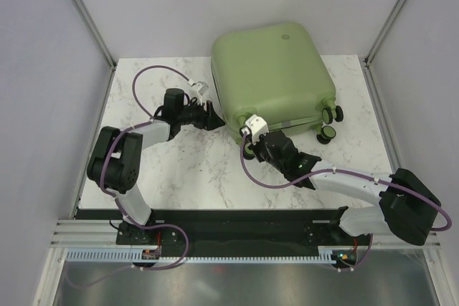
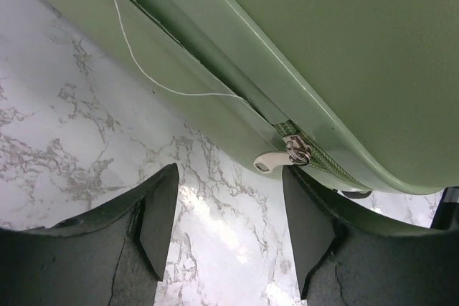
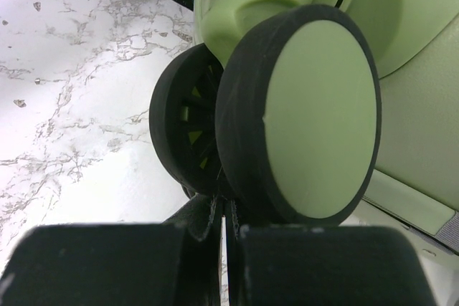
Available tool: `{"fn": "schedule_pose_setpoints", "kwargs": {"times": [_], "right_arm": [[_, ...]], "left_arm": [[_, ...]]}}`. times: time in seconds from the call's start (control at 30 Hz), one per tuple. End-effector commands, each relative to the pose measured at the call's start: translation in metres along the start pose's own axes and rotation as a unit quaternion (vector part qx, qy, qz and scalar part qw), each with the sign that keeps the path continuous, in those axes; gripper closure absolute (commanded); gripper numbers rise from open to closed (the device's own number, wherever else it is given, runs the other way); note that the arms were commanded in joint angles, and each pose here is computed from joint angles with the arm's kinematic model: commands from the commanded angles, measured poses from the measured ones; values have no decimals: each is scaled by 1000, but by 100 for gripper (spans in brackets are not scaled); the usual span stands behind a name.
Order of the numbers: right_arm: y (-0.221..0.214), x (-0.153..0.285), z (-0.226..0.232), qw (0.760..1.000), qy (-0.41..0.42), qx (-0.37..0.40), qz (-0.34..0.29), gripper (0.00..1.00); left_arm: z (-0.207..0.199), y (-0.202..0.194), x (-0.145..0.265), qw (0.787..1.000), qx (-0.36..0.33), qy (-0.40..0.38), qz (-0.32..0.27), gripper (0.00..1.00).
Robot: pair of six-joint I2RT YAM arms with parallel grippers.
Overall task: Pack the luggage
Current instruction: Zip the luggage at the center of the board.
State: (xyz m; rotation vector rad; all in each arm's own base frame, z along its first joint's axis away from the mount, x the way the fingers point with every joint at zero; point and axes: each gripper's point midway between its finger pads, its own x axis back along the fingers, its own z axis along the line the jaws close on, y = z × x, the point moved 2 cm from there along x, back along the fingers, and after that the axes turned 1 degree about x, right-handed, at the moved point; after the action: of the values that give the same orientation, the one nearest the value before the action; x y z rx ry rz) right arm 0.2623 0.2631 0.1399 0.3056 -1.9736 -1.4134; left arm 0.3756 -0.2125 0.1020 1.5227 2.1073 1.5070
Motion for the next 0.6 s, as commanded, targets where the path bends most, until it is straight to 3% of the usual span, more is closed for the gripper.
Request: {"fn": "schedule_pose_setpoints", "kwargs": {"times": [0.0, 0.2, 0.27, 0.37, 0.47, 0.57], "right_arm": [[22, 4, 38, 996, 90, -6, -23, 100], [21, 3, 37, 996, 89, 2, -17, 100], [21, 3, 37, 996, 90, 4, -16, 100], [24, 3, 38, 996, 92, 3, -15, 100], [27, 4, 39, 995, 97, -6, -11, 100], [39, 8, 42, 994, 104, -21, -23, 100]], "left_arm": [[-17, 30, -7, 996, -25, -55, -58, 34], [-36, 36, -8, 992, -20, -101, -66, 54], [-42, 38, -6, 991, -16, -114, -69, 69], [-48, 36, -5, 989, -9, -128, -69, 78], [-53, 33, -6, 988, -5, -136, -66, 95], [-60, 32, -8, 988, -6, -144, -65, 98]]}}
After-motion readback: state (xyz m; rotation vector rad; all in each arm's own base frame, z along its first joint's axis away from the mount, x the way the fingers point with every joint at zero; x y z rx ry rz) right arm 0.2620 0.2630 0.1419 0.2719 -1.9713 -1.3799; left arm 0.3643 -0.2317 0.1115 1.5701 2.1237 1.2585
